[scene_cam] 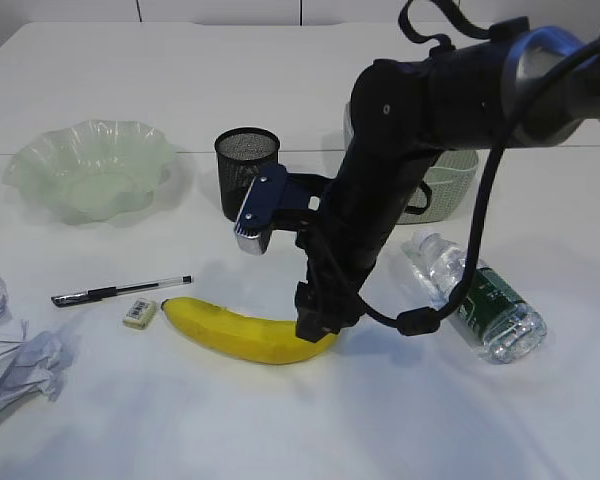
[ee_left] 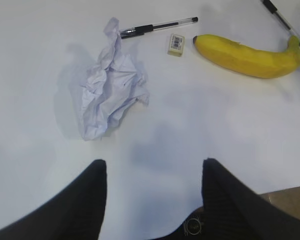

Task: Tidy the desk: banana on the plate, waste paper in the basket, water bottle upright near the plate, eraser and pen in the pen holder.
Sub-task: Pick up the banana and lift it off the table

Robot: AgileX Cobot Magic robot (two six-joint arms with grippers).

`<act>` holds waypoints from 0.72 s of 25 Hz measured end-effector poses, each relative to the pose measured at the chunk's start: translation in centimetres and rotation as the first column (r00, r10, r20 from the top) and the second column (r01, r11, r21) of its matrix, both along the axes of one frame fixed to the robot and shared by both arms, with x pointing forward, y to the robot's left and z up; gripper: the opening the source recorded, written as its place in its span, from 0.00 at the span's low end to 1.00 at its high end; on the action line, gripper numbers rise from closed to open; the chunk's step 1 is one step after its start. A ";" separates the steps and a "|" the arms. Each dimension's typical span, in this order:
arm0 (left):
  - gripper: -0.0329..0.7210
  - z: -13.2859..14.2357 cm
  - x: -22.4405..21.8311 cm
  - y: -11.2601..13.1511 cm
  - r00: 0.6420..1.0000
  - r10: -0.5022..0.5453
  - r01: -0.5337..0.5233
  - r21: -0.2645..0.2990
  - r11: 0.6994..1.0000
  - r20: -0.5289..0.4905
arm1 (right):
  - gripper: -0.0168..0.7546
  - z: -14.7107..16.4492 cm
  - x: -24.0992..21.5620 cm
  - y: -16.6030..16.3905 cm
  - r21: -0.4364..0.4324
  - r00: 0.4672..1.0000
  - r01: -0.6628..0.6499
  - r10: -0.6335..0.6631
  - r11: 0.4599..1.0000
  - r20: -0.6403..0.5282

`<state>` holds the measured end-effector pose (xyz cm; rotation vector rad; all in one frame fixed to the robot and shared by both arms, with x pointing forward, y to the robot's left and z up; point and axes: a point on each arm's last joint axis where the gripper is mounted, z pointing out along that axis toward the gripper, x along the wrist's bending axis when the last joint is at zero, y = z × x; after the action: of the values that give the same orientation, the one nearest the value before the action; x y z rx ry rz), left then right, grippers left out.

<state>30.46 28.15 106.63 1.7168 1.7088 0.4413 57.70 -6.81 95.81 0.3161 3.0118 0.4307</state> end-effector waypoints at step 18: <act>0.61 0.2 0.4 -0.5 0.992 -0.115 0.113 0.033 0.993 0.048 | 0.74 -4.0 0.4 1.7 -0.031 0.996 -0.087 0.086 0.996 -0.024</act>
<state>30.85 27.62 106.85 1.7997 1.5671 0.4562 58.07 -5.12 91.81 0.1903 3.0598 0.3878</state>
